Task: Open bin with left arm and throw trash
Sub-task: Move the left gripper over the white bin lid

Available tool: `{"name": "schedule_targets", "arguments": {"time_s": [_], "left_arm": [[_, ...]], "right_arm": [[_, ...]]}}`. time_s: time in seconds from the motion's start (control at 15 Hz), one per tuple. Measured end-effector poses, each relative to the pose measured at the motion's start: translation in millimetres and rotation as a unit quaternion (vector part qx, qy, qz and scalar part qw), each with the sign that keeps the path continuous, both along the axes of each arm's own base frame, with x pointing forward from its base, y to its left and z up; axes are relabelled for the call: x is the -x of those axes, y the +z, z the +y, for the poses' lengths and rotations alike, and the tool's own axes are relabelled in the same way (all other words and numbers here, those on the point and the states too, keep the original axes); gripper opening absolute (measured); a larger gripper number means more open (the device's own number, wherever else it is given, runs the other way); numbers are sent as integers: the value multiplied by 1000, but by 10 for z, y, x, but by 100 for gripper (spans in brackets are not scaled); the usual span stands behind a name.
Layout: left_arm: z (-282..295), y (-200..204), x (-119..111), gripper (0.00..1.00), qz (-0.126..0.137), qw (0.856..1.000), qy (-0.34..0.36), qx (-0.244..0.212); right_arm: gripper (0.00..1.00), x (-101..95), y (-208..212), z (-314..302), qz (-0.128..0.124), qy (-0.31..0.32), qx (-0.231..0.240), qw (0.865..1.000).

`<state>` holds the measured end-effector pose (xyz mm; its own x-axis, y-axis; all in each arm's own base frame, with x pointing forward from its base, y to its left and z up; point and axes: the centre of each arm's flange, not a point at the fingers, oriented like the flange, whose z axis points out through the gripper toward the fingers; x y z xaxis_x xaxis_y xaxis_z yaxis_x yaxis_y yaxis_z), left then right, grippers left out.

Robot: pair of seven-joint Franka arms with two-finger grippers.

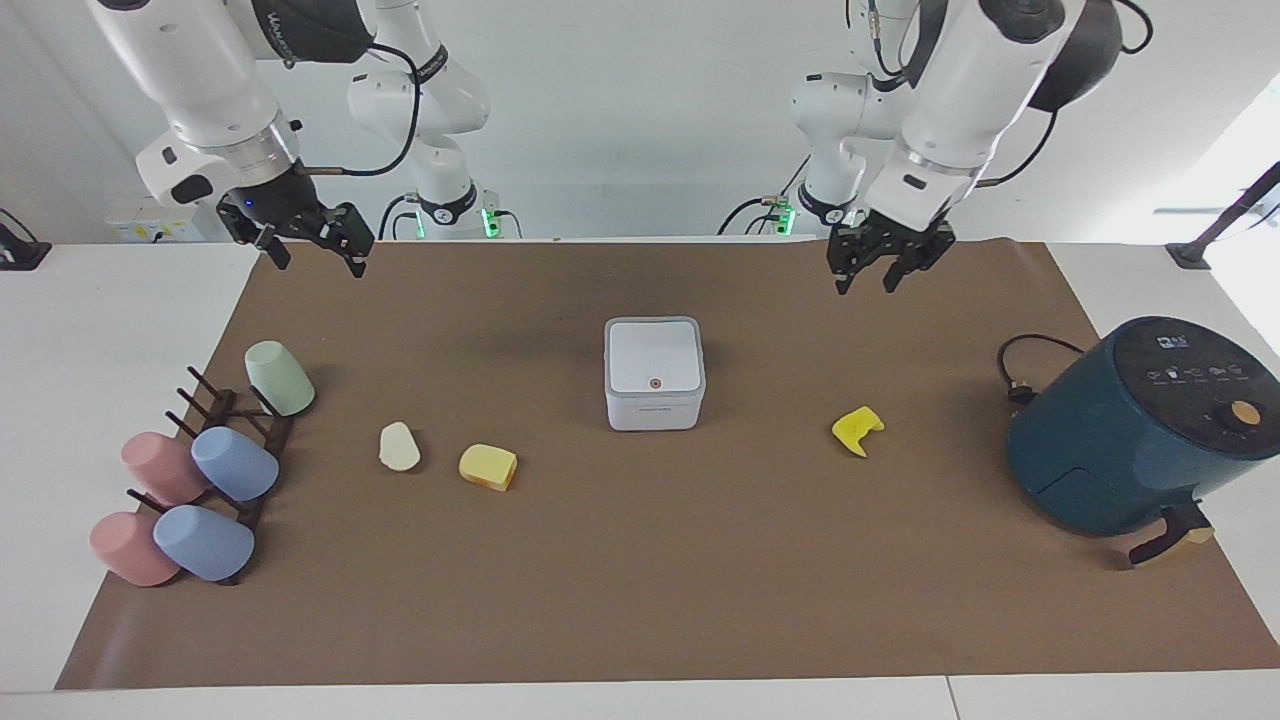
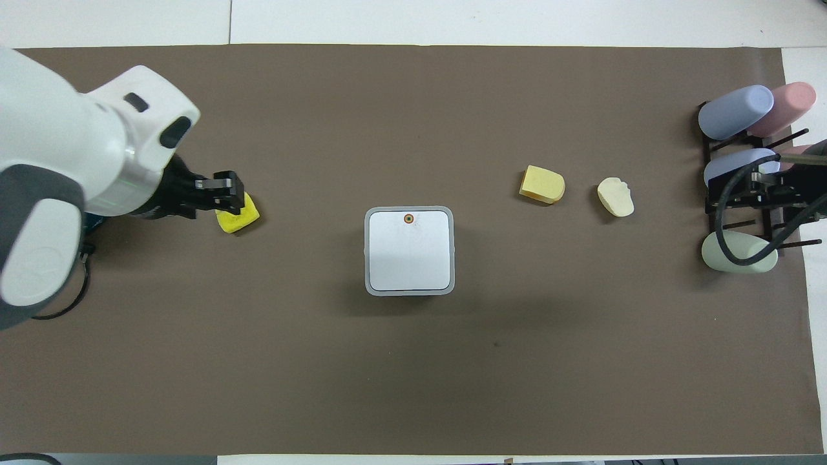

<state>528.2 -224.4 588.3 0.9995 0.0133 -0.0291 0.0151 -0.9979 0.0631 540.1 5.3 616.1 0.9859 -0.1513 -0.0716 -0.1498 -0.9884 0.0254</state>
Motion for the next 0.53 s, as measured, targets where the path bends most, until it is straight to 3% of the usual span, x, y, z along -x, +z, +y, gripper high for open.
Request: {"name": "schedule_targets", "arguments": {"time_s": [0.27,0.33,0.4,0.53], "left_arm": [[-811,-483,1,7,6,999,25,21],[-1003,-599,23,1,7,999,29,24],[-1181,-706,54,1,6,999,32,26],[-1446,-884,97,1,4,999,33,30]], "right_arm": [[100,25,-8,3,1,0,0,1000],[100,27,-10,3,2,0,0,1000],[100,23,-21,3,0,0,0,1000],[100,-29,-119,6,-26,2,0,1000]]}}
